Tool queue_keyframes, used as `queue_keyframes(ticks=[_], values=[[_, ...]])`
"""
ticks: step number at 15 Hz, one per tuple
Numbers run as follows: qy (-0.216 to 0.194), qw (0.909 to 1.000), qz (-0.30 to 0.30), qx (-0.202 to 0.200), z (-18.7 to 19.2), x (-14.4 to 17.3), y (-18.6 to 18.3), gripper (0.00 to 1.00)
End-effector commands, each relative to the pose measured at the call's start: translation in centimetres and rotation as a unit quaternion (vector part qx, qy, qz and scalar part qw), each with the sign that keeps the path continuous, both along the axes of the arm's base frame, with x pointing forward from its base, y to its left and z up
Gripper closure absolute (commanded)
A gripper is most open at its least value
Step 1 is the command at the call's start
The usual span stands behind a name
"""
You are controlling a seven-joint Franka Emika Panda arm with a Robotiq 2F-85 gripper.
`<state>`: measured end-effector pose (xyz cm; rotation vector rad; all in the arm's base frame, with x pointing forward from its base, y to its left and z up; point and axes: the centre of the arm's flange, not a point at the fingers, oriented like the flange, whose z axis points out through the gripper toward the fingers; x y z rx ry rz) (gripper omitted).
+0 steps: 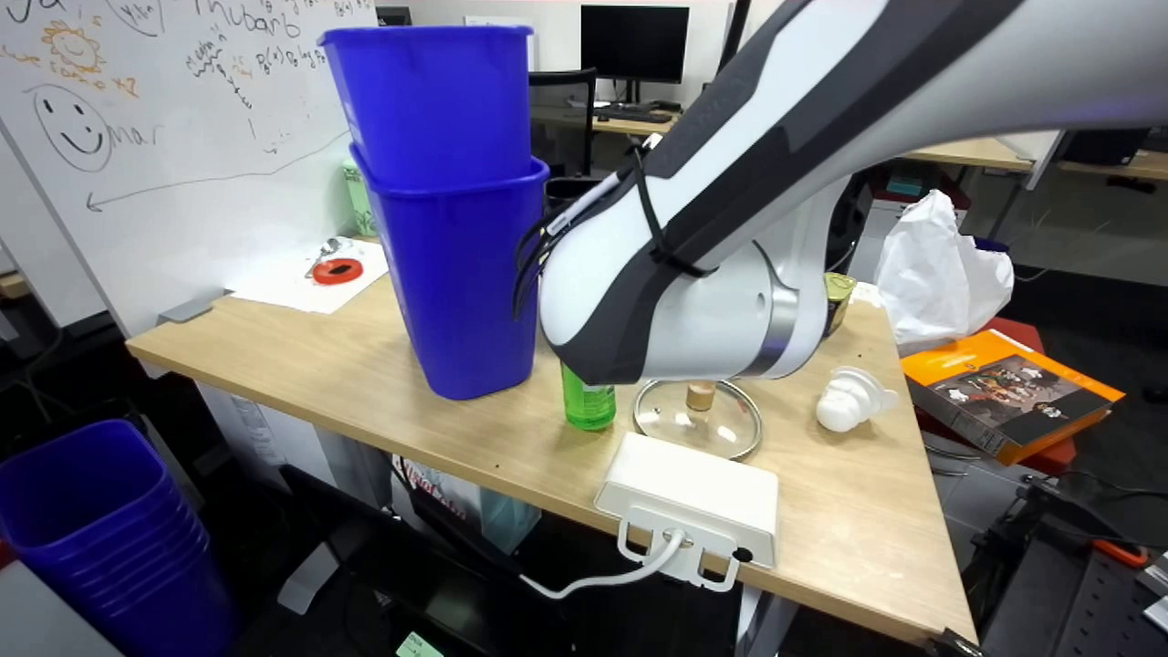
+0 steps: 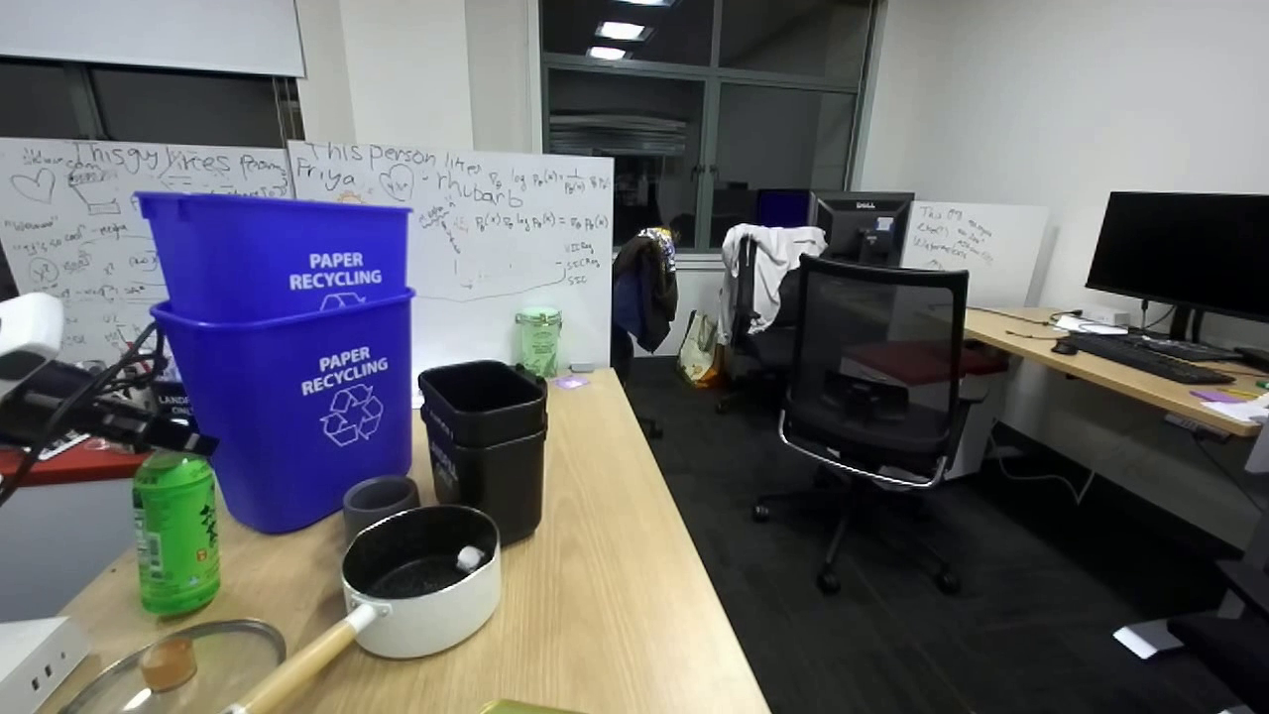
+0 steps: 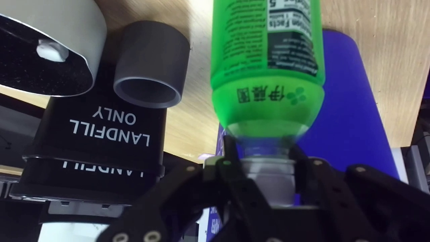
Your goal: Move the green bottle to the right
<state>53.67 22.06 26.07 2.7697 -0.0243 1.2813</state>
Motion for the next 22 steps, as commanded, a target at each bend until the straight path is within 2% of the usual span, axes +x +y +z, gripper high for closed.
queue_keyframes(ticks=[1,6,12,13,22], values=[[-0.014,0.9998,0.006,0.009,2.7,0.8,0.5,0.89],[-0.044,0.999,0.01,0.003,8.0,2.5,-0.4,0.89],[-0.068,0.9967,0.012,-0.042,11.1,1.2,-3.1,0.89],[-0.076,0.9966,0.001,-0.032,9.5,2.4,-3.5,0.64],[-0.076,0.9963,0.004,-0.039,9.7,1.9,-3.5,0.64]])
